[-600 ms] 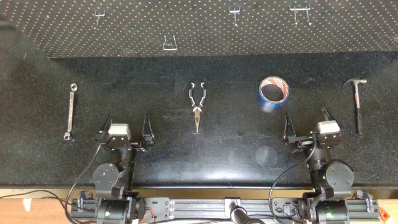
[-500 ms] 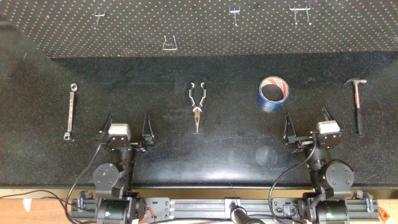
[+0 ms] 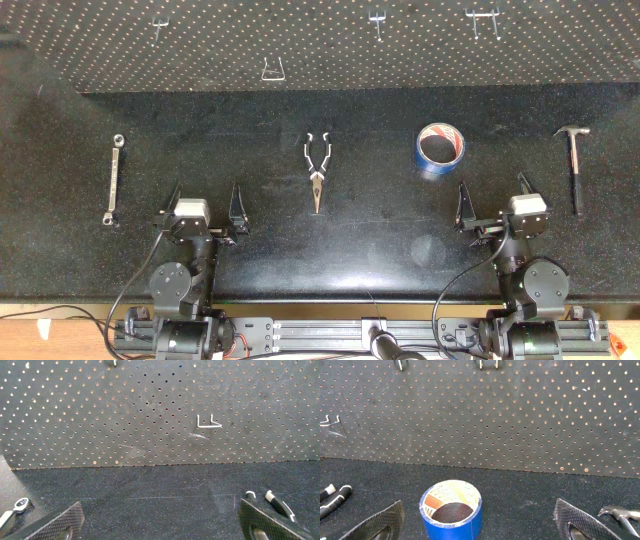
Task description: Place Tools Onto Pegboard
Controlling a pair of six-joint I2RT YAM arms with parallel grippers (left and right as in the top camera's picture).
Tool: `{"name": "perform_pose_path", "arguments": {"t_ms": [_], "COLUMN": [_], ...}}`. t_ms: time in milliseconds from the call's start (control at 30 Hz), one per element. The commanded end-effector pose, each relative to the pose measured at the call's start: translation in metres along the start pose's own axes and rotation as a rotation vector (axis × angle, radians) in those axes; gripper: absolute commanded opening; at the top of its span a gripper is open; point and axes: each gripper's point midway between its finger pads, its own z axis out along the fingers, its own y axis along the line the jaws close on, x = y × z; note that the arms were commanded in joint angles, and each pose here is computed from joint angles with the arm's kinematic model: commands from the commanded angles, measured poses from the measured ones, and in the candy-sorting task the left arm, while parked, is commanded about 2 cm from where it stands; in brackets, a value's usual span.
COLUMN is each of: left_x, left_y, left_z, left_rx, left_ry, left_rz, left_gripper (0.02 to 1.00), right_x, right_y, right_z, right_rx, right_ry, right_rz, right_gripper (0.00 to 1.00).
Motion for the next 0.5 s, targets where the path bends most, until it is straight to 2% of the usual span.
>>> {"name": "perform_pose_path", "arguments": {"t_ms": [33, 333, 400, 500], "left_x": [0.000, -0.003, -0.012, -0.012], "left_y": [-0.002, -0.007, -0.007, -0.003], "left_z": [-0.001, -0.001, -0.001, 0.004], "left_rx": [0.011, 0.037, 0.037, 0.032], "left_ry": [-0.004, -0.014, -0.010, 0.126], "left_rz": [0.014, 0.028, 0.108, 0.225], "left_gripper": [0.996, 0.993, 0.993, 0.993], "right_x": [0.002, 0.002, 0.002, 0.002], "right_y": [0.000, 0.000, 0.000, 0.000], "right_z": [0.000, 0.000, 0.000, 0.000], "right_rx": [-0.002, -0.002, -0.002, -0.002], "right_ry": [0.004, 0.004, 0.003, 0.004], "right_rz": [-0.014, -0.014, -0.014, -0.014], "right_gripper": [0.974, 0.976, 0.976, 0.976]}}
